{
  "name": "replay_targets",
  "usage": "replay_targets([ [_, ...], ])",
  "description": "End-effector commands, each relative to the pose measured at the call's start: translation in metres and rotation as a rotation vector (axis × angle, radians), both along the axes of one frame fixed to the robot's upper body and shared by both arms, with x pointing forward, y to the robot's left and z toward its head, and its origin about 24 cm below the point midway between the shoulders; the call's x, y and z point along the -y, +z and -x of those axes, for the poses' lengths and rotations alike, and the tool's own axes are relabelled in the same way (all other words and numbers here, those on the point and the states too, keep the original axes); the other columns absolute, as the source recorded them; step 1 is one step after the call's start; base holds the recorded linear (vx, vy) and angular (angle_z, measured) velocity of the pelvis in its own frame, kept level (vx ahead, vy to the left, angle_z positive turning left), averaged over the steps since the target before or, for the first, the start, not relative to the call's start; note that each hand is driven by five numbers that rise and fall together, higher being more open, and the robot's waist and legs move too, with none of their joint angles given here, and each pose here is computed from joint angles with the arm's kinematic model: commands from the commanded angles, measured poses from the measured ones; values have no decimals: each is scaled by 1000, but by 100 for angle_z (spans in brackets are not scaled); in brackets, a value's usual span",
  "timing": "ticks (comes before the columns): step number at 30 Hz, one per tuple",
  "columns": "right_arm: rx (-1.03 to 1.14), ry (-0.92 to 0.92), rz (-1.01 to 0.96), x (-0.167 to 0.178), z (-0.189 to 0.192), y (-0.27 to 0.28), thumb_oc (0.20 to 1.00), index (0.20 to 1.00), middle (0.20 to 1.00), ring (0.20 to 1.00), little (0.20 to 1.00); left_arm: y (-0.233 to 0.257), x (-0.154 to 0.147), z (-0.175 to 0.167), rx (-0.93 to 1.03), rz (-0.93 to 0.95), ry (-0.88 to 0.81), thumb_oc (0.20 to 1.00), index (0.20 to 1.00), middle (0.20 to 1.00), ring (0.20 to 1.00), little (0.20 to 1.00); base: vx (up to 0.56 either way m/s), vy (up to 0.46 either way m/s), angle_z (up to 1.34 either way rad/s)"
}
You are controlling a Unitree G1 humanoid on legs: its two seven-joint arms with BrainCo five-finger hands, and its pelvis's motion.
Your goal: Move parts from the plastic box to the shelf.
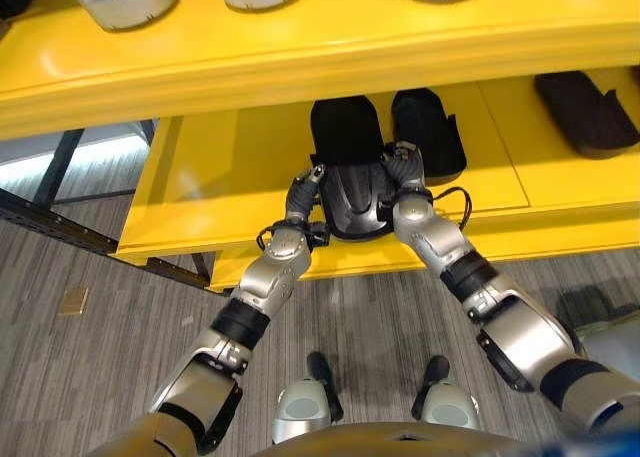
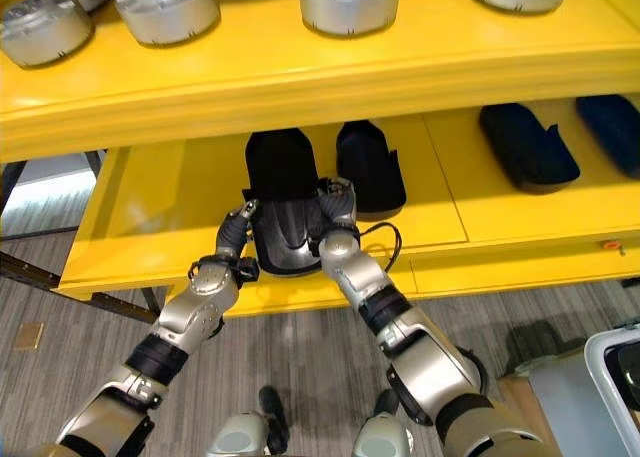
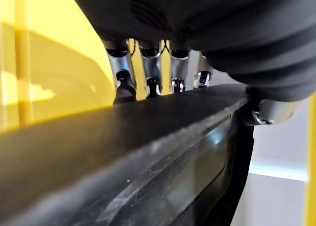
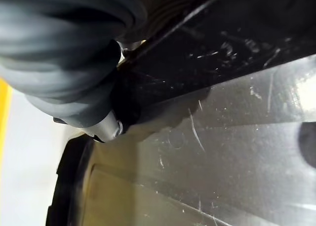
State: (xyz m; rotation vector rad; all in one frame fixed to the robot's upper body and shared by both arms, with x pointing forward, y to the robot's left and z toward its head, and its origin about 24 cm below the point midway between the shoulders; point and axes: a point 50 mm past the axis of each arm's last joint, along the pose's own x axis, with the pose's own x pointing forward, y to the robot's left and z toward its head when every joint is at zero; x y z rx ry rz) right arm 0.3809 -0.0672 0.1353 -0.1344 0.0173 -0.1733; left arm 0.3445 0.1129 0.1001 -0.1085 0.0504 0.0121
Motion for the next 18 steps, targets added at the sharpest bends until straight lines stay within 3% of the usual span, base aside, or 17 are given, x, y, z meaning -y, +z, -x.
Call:
replay_targets([
  [1,140,66,-69,-22,-9,51,200,200,200,200,200,74,25,-6,337,88,-96,200,200,200,200,200,-154,97,-6],
  [10,77,113,-104,-29,0,28,200,200,200,200,200,62,30,-4,291,33,-99,200,200,200,200,200,50,116,-5],
  [18,79,143,-171,-50,12,20,200,200,200,200,200,48,35,4,236,-7,-86,200,200,200,200,200,111,-38,-5],
])
